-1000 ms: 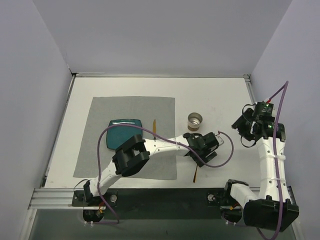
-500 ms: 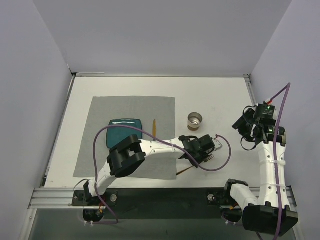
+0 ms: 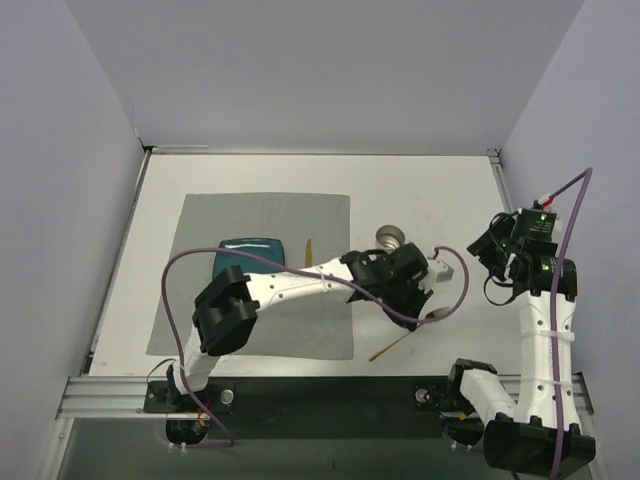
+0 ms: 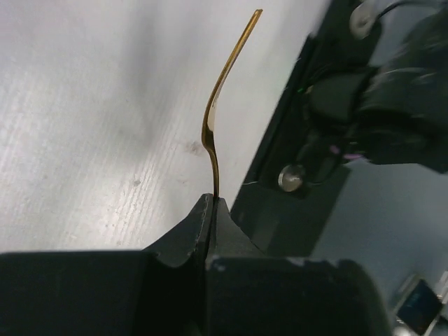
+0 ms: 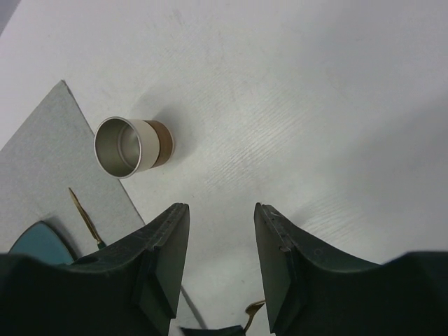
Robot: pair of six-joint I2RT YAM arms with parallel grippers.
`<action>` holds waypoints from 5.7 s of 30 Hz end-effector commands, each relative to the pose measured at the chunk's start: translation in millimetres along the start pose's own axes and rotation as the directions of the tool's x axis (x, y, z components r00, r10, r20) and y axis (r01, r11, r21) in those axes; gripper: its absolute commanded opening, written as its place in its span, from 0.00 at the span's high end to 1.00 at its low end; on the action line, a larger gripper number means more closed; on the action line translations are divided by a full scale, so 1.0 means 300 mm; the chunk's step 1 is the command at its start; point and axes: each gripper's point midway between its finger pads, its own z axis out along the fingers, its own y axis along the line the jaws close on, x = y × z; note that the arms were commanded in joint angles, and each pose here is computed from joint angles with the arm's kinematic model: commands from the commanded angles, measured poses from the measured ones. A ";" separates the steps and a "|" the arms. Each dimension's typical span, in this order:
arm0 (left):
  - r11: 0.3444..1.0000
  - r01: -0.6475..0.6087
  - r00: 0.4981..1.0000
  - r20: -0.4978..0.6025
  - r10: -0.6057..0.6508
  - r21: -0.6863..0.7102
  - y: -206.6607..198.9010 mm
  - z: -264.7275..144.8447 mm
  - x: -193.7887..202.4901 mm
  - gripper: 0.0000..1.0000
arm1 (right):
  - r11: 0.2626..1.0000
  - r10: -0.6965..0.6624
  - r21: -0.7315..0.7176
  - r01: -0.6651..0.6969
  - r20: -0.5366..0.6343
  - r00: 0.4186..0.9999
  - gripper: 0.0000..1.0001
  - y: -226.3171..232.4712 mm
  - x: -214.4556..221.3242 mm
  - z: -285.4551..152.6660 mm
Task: Set the dinner table for one person
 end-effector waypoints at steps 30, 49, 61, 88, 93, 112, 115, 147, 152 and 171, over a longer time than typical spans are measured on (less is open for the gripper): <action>0.697 0.610 0.766 0.505 -0.397 -0.377 1.226 -1.259 0.491 1.00 | 0.999 0.006 -0.038 -0.005 0.016 1.000 0.58 0.074 -0.003 0.030; 0.564 0.778 0.623 0.463 -0.631 -0.278 1.479 -1.105 0.740 1.00 | 0.998 -0.053 -0.030 0.053 0.001 0.999 0.58 0.087 0.048 0.048; 0.547 0.785 0.617 0.443 -0.650 -0.291 1.581 -1.042 0.790 1.00 | 0.995 -0.070 -0.076 0.070 0.005 0.998 0.58 0.141 0.050 0.021; 0.517 0.793 0.609 0.459 -0.647 -0.323 1.588 -1.096 0.827 0.65 | 0.953 -0.275 -0.180 0.242 -0.188 0.943 0.40 0.332 0.142 0.100; 0.496 0.788 0.615 0.479 -0.626 -0.363 1.571 -1.173 0.845 0.37 | 0.930 -0.367 -0.107 0.351 -0.218 0.905 0.38 0.367 0.146 0.198; 0.478 0.761 0.649 0.491 -0.581 -0.440 1.373 -1.356 0.797 0.32 | 0.800 -0.520 0.056 0.598 -0.432 0.736 0.57 0.365 0.291 0.590; 0.503 0.737 0.675 0.456 -0.580 -0.450 1.327 -1.348 0.818 0.32 | 0.797 -0.526 0.056 0.602 -0.426 0.736 0.92 0.378 0.292 0.592; 0.629 0.573 0.815 0.292 -0.500 -0.525 1.190 -1.305 0.910 0.32 | 0.773 -0.628 -0.189 0.605 -0.094 0.773 1.00 1.151 0.472 0.669; 0.630 0.573 0.816 0.291 -0.500 -0.523 1.191 -1.296 0.915 0.31 | 0.776 -0.627 -0.210 0.595 -0.146 0.765 1.00 1.133 0.526 0.653; 0.650 0.563 0.825 0.305 -0.476 -0.510 1.148 -1.304 0.892 0.31 | 0.667 -0.523 -0.360 0.653 0.398 0.754 0.00 1.303 -0.039 0.061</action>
